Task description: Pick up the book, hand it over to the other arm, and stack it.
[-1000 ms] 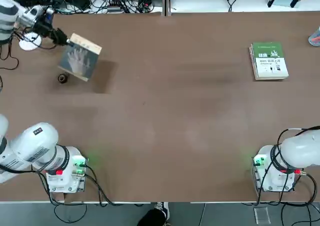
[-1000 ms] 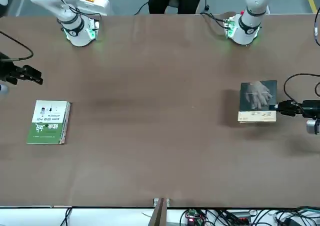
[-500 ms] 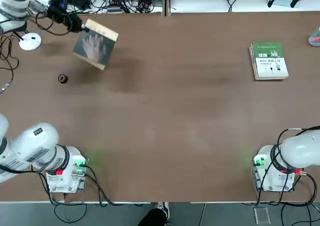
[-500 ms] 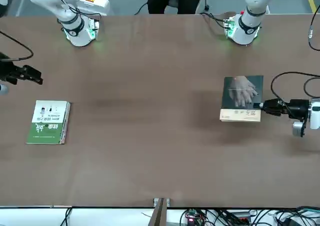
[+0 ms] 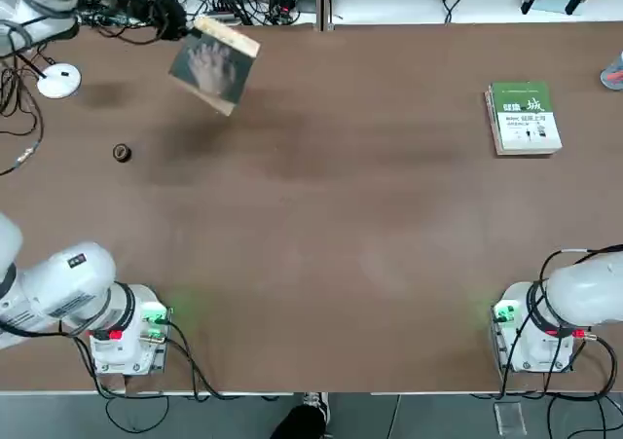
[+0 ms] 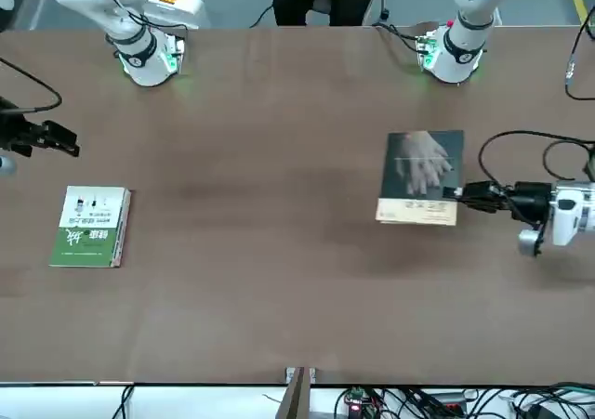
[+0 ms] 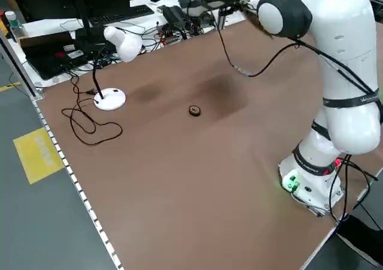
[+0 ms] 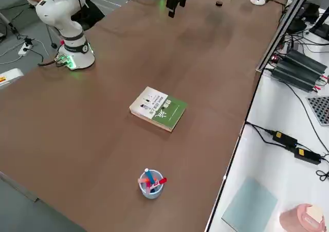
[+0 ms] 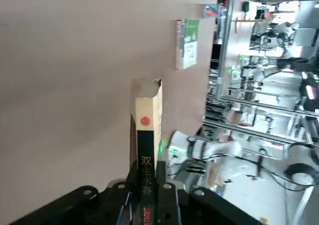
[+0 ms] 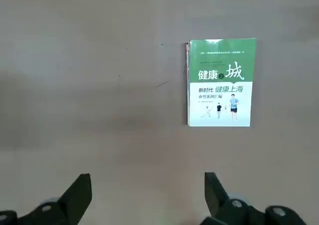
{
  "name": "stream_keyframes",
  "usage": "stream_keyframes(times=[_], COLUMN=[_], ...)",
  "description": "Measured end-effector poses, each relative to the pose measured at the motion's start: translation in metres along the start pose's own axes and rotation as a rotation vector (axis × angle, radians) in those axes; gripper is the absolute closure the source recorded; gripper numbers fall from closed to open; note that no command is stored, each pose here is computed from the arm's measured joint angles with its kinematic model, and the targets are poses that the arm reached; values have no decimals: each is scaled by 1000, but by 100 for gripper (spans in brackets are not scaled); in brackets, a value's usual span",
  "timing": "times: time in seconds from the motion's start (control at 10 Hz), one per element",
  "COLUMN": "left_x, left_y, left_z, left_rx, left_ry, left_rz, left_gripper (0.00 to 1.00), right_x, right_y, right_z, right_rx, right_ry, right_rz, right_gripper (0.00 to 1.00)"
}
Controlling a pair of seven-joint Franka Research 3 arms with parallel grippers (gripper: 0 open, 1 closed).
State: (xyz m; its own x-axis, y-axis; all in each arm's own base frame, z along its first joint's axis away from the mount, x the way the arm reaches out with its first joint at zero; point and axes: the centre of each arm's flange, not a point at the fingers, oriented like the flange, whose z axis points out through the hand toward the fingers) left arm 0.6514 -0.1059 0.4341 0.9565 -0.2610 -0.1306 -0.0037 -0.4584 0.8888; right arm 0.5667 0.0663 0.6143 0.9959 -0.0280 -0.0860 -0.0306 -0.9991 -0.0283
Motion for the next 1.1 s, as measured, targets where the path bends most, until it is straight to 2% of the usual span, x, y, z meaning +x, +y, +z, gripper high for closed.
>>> stream_keyframes(times=[0.7,1.1], left_x=[24,31], left_y=[73,91], left_z=[77,100], left_rx=[2,13], left_ry=[33,77], left_rz=[-61,-38], left_gripper=[99,99], right_x=[0,-1], right_y=[-1,-7], right_z=[0,-1], right_rx=[5,108], right_ry=[1,-12], right_rz=[-1,0], right_gripper=[0,0])
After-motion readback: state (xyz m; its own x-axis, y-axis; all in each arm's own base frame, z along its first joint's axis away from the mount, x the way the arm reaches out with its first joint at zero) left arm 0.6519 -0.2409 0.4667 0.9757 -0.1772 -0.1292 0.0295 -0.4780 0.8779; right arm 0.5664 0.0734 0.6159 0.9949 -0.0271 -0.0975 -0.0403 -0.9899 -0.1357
